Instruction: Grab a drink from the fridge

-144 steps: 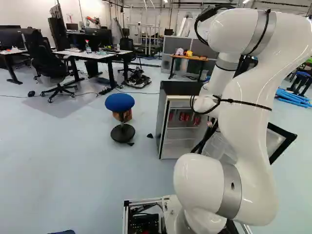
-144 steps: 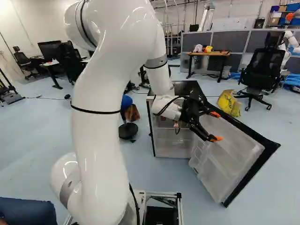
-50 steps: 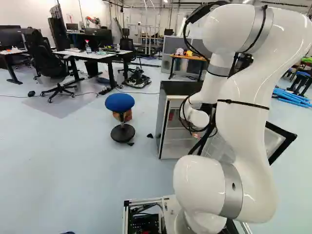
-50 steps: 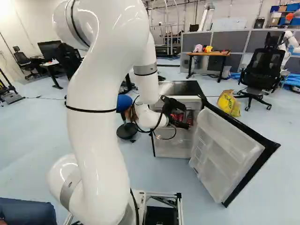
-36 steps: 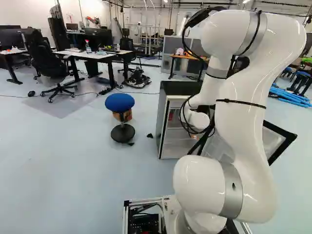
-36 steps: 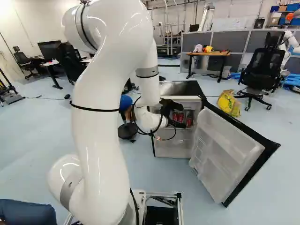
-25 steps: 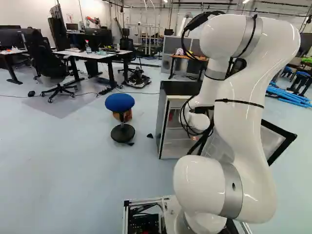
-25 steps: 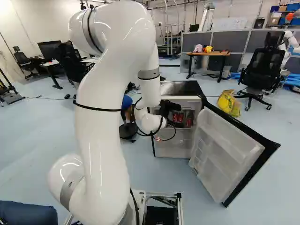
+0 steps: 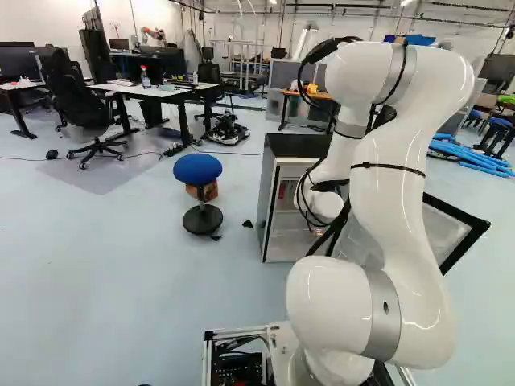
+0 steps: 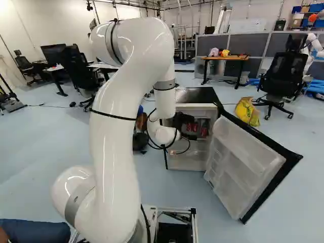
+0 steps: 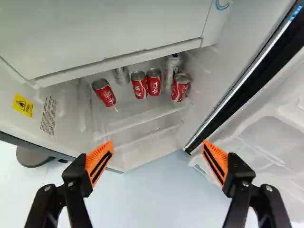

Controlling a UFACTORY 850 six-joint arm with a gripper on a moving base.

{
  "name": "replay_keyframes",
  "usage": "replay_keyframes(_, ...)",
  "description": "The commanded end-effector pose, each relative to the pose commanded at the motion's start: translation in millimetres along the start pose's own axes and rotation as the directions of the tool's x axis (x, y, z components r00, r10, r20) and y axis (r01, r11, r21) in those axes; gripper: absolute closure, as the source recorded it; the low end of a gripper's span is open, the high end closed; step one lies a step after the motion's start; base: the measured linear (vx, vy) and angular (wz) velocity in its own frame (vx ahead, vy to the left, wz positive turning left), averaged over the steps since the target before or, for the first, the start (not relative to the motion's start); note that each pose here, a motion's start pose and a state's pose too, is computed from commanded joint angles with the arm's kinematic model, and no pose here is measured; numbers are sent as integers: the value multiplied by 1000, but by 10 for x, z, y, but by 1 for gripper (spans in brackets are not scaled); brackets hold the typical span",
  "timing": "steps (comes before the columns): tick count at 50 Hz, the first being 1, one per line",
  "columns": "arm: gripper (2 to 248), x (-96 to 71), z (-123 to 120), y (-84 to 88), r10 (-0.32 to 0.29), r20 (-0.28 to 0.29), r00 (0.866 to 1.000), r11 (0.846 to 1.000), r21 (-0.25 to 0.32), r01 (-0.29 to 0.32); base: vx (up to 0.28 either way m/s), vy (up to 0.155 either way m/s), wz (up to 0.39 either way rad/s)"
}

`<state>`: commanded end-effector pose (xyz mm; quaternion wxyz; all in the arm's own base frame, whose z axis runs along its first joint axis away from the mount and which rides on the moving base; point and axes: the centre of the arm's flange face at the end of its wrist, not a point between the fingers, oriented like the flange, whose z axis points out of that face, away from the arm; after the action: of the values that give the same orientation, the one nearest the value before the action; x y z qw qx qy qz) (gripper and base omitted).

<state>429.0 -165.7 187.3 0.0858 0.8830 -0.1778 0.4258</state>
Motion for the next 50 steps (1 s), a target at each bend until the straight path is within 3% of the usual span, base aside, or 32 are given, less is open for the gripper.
replay_keyframes(20,3,-84,317,-77,-37,1,999,998,47,37,0,0,0)
replay_keyframes(50,3,-212,872,-192,-50,4,999,997,63,49,0,0,0)
